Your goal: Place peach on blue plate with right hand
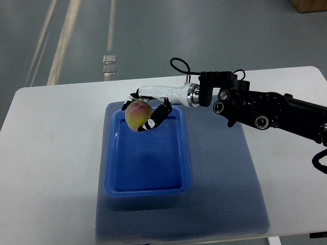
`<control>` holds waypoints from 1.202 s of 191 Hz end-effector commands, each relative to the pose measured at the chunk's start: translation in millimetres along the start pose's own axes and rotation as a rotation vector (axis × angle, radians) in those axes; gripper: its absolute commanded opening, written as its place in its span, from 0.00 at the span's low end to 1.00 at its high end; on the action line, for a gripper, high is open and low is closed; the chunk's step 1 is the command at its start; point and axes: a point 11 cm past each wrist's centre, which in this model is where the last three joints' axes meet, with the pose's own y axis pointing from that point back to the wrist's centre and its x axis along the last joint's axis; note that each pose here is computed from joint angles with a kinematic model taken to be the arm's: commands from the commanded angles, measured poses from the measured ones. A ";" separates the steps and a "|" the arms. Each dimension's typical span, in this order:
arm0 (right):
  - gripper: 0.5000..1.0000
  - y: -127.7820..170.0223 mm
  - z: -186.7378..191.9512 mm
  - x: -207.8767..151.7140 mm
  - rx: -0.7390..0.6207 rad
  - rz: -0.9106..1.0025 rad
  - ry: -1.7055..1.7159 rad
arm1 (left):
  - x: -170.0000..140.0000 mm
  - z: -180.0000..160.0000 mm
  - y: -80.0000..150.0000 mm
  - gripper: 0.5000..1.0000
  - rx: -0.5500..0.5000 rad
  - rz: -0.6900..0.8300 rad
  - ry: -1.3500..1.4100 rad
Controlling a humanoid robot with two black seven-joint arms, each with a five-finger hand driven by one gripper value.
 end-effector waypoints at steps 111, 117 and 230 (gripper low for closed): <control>0.86 25.4 5.9 40.1 0.005 0.087 -0.003 | -1.4 -0.2 0.0 1.00 0.001 -0.005 -0.001; 0.86 25.4 5.9 40.1 0.005 0.087 -0.003 | -1.4 -0.2 0.0 1.00 0.001 -0.005 -0.001; 0.87 148.0 159.7 16.8 0.612 0.991 -1.591 | -2.7 -0.3 0.0 1.00 0.001 -0.007 -0.003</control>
